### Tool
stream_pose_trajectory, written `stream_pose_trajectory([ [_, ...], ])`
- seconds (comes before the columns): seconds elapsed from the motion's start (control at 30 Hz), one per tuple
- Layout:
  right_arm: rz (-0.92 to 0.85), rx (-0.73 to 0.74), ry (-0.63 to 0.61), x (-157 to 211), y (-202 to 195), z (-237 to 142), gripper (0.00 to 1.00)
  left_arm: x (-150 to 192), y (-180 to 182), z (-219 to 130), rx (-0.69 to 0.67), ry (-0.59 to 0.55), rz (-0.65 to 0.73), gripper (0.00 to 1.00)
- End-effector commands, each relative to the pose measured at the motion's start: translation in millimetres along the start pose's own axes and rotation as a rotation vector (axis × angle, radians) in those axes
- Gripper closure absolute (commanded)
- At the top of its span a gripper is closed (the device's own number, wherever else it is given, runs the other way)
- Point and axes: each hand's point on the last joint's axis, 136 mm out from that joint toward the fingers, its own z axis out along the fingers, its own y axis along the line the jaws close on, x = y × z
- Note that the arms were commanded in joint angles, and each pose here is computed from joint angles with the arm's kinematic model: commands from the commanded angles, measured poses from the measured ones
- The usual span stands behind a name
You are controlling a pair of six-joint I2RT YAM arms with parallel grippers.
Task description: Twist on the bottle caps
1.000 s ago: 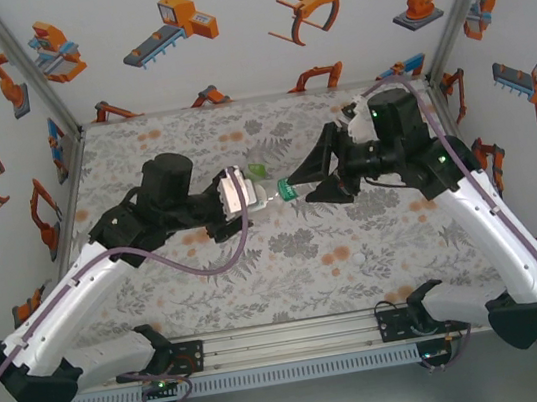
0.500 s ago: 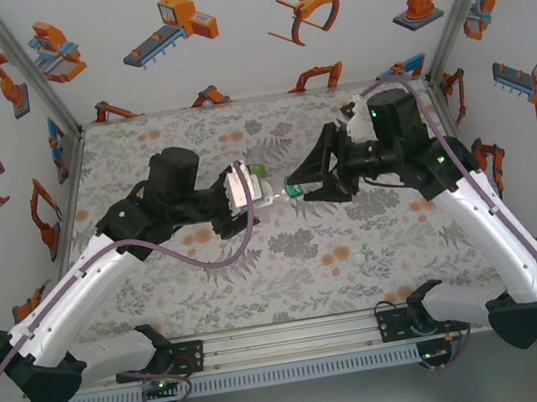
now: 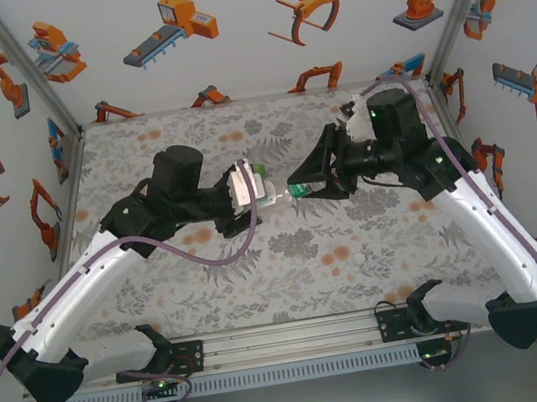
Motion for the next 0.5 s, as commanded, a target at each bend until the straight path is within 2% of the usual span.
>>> stream_pose_trajectory([
  [0.0,0.007,-0.008,-0.004,0.7,1.2,0.0,0.52,-17.1,9.6,-5.8,-0.037,-0.036,0.008,1.00],
  [0.2,0.008,-0.007,-0.001,-0.2,1.0,1.6,0.54,-15.4,9.7,-5.4,-0.042,-0.030,0.006,0.98],
  [0.33,0.005,-0.005,-0.008,-1.2,0.8,1.6,0.60,-15.2,8.5,-5.7,-0.038,-0.032,0.008,0.96],
  [0.37,0.001,-0.005,-0.011,-1.5,0.9,1.1,0.61,-15.7,7.6,-5.7,-0.034,-0.036,0.010,0.92],
  [0.47,-0.003,0.000,-0.013,-2.3,-0.5,1.9,0.62,-16.6,5.3,-6.8,-0.025,-0.043,0.012,0.69],
])
